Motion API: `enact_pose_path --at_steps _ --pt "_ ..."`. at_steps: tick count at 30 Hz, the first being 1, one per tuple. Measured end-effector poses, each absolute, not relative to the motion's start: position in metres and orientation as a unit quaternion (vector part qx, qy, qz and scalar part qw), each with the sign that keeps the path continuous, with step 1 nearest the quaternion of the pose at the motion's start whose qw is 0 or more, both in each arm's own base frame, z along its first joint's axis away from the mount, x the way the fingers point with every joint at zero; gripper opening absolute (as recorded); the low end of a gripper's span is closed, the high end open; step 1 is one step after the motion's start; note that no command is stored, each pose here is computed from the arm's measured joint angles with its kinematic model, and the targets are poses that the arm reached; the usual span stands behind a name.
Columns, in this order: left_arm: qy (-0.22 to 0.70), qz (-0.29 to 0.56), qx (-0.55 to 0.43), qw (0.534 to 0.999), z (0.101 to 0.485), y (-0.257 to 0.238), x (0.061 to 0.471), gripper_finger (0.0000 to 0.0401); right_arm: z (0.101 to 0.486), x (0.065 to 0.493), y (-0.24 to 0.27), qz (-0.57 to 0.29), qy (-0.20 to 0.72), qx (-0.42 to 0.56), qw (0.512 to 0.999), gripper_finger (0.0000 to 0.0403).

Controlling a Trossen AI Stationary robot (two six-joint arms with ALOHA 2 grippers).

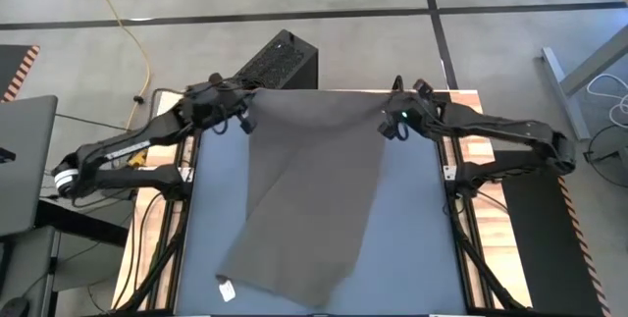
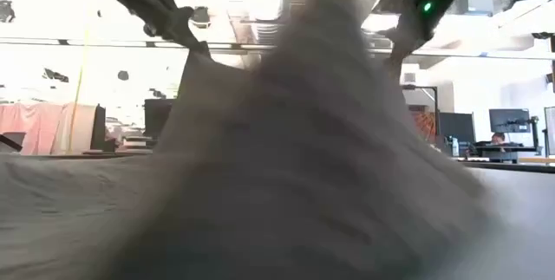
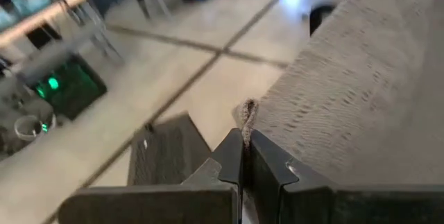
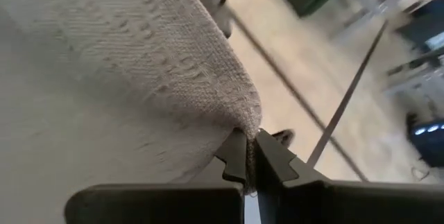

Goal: Roll towel into tight, uniform cylinder
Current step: Roll the gray towel

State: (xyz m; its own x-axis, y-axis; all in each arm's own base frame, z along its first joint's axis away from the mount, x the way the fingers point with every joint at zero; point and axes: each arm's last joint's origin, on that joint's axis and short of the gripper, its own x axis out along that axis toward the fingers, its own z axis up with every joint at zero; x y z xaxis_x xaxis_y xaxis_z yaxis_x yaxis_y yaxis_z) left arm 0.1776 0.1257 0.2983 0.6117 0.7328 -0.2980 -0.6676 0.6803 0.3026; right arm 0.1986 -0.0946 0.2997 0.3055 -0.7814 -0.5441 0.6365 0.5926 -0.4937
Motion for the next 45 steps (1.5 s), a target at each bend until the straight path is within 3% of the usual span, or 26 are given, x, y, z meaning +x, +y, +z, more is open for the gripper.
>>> enact_pose_path --at_steps 8,14,18,22,25,28,35,40,45 --pt "0.268 0.422 0.096 0.861 0.264 0.157 0.204 0.0008 0.263 0.222 -0.118 -0.4 0.461 -0.057 0.79 0.0034" --pt "0.346 0.491 0.121 0.791 0.268 0.162 0.204 0.0064 0.242 0.235 -0.124 -0.392 0.492 -0.055 0.775 0.0064" --pt "0.329 0.463 0.088 0.818 0.281 0.154 0.202 0.0106 0.235 0.238 -0.128 -0.392 0.503 -0.054 0.768 0.007" --pt "0.283 0.333 0.025 0.899 0.29 0.133 0.207 0.0133 0.233 0.239 -0.13 -0.394 0.507 -0.051 0.765 0.0071" --pt "0.251 0.102 -0.029 0.962 0.29 0.103 0.224 0.0138 0.232 0.238 -0.131 -0.396 0.506 -0.049 0.764 0.0072" --pt "0.247 -0.056 -0.043 0.966 0.276 0.062 0.25 0.0134 0.232 0.239 -0.131 -0.399 0.503 -0.044 0.765 0.0072" --pt "0.357 -0.172 -0.011 0.918 0.218 -0.028 0.284 0.0105 0.231 0.241 -0.127 -0.364 0.503 -0.019 0.784 0.0069" --pt "0.407 -0.202 -0.044 0.89 0.207 -0.039 0.283 0.0063 0.229 0.243 -0.117 -0.335 0.509 0.005 0.793 0.0042" --pt "0.515 -0.204 -0.11 0.826 0.162 -0.041 0.275 0.001 0.225 0.242 -0.1 -0.328 0.534 0.026 0.779 0.0026"
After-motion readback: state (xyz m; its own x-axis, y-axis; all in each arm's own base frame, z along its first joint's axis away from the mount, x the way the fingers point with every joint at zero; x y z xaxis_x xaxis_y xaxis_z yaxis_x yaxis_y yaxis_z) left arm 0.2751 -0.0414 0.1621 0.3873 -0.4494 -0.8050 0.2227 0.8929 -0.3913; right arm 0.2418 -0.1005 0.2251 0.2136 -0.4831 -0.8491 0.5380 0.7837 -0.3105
